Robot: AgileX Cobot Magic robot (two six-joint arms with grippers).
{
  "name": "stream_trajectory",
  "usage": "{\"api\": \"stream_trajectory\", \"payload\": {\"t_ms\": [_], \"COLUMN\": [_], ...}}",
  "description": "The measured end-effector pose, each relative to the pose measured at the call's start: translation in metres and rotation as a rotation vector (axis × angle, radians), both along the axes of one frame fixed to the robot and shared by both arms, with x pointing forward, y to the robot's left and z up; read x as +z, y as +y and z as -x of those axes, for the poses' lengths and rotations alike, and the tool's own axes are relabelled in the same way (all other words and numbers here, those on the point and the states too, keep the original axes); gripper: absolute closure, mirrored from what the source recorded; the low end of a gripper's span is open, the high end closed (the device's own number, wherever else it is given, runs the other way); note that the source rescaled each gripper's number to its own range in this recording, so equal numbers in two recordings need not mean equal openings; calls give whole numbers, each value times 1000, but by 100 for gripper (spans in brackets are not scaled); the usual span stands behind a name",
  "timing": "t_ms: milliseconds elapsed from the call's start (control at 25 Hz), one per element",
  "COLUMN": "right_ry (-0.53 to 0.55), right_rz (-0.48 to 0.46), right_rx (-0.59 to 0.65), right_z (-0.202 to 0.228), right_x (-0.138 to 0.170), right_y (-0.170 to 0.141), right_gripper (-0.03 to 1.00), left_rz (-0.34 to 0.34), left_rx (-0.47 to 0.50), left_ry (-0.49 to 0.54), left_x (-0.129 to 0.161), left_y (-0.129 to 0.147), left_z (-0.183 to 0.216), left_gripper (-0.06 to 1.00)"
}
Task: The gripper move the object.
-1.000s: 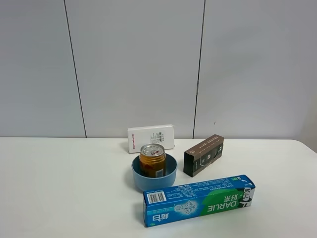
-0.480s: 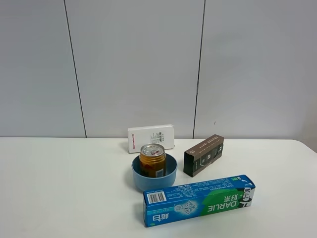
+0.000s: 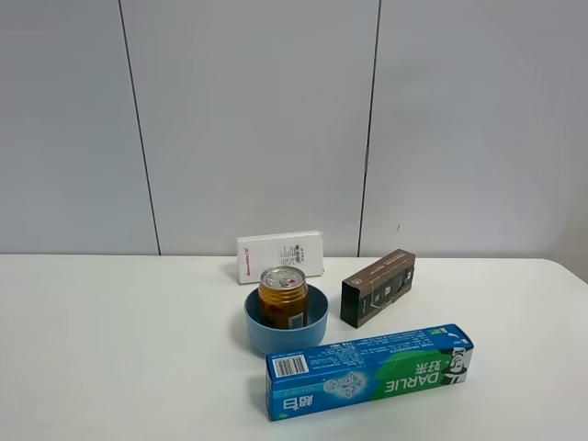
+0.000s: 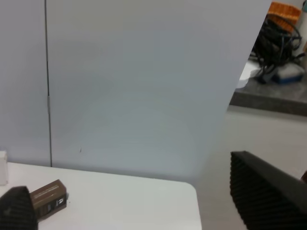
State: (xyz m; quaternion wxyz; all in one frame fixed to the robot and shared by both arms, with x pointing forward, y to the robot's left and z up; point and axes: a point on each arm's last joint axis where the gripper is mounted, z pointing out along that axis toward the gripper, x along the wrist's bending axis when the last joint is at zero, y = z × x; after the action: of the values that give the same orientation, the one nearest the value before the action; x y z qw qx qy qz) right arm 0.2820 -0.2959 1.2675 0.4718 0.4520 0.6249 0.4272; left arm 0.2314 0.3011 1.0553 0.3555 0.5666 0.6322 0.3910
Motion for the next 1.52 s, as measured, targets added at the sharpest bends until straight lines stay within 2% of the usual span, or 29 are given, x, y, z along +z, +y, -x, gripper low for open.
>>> {"api": "stream_trajectory", "payload": {"t_ms": [160, 280, 640, 840, 1080, 1320, 1520], "right_ry": [12, 31, 192, 260, 264, 314, 328], "right_rz": [-30, -35, -96, -87, -63, -133, -184], "right_rx": [-51, -104, -142, -119, -89, -248, -272], "right_z": [1, 5, 21, 25, 33, 50, 56], "right_x": [-2, -16, -125, -172, -184, -195, -211], "right_y": [4, 6, 12, 12, 11, 0, 0], "right_gripper": [24, 24, 24, 24, 24, 24, 24], "left_rz": [0, 0, 0, 0, 0, 0, 0], "left_rx": [0, 0, 0, 0, 0, 0, 0], "left_ry": [0, 0, 0, 0, 0, 0, 0], "left_x": [0, 0, 0, 0, 0, 0, 0], "left_y": [0, 0, 0, 0, 0, 0, 0], "left_z": [0, 0, 0, 0, 0, 0, 0], "left_gripper": [-6, -6, -6, -6, -6, -6, -6]}}
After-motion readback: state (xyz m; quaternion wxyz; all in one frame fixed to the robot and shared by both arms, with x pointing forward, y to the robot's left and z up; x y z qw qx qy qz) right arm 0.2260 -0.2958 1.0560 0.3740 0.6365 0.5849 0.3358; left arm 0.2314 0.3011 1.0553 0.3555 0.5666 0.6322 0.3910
